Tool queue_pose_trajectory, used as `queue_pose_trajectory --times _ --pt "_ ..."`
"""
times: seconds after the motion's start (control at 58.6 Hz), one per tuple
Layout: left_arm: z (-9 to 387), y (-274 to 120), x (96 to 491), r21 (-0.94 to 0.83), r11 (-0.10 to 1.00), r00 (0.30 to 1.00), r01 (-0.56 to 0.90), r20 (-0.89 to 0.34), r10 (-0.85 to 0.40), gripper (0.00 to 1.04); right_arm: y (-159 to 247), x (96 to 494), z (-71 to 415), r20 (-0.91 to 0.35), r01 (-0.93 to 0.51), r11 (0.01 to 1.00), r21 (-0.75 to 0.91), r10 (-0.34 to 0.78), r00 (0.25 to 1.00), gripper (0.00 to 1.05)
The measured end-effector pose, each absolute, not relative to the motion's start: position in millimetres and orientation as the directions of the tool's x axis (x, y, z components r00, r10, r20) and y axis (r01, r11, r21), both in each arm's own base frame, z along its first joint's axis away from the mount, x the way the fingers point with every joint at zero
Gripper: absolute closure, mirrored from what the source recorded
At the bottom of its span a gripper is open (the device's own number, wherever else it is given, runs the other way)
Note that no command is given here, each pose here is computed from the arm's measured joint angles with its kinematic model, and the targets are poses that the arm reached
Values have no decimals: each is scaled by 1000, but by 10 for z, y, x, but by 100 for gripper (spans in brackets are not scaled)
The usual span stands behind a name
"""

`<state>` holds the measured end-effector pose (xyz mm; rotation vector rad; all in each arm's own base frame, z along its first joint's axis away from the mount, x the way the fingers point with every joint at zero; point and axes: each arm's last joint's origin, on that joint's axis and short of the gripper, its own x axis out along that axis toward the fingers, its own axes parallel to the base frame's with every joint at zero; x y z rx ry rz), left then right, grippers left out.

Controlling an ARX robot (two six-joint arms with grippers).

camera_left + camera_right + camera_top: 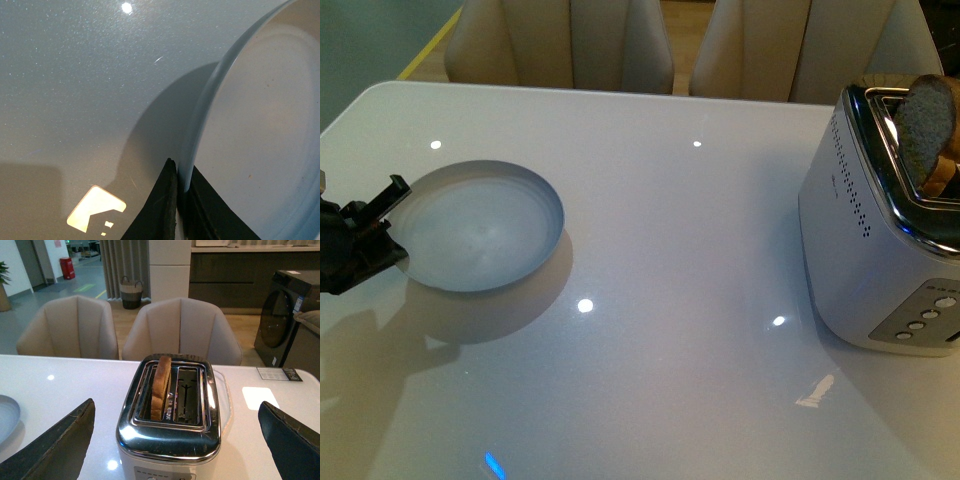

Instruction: Left arm holds plate, right arm toasts bread

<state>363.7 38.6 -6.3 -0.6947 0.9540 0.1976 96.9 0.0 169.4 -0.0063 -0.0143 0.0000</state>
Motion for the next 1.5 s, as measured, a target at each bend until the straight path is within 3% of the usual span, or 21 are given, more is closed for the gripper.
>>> queue_pose_trajectory --times 0.495,0.768,0.922,1.075,1.502 --pt "-351 447 3479 -487 721 568 -493 -808 -157 101 0 969 1694 14 0 1000 -6 0 1000 9" --pt "-357 448 3451 -490 715 570 -499 -807 -155 59 0 969 1694 14 0 1000 -6 0 1000 9" --pt "-233 462 3415 -495 713 586 -497 -797 -144 29 0 969 1694 14 0 1000 -6 0 1000 9" --pt "165 444 3427 -525 725 652 -446 -745 -138 6 0 969 1694 14 0 1000 -6 0 1000 9" --pt "1604 -112 3072 -578 795 822 -185 -534 -197 7 0 969 1694 14 0 1000 -6 0 1000 9"
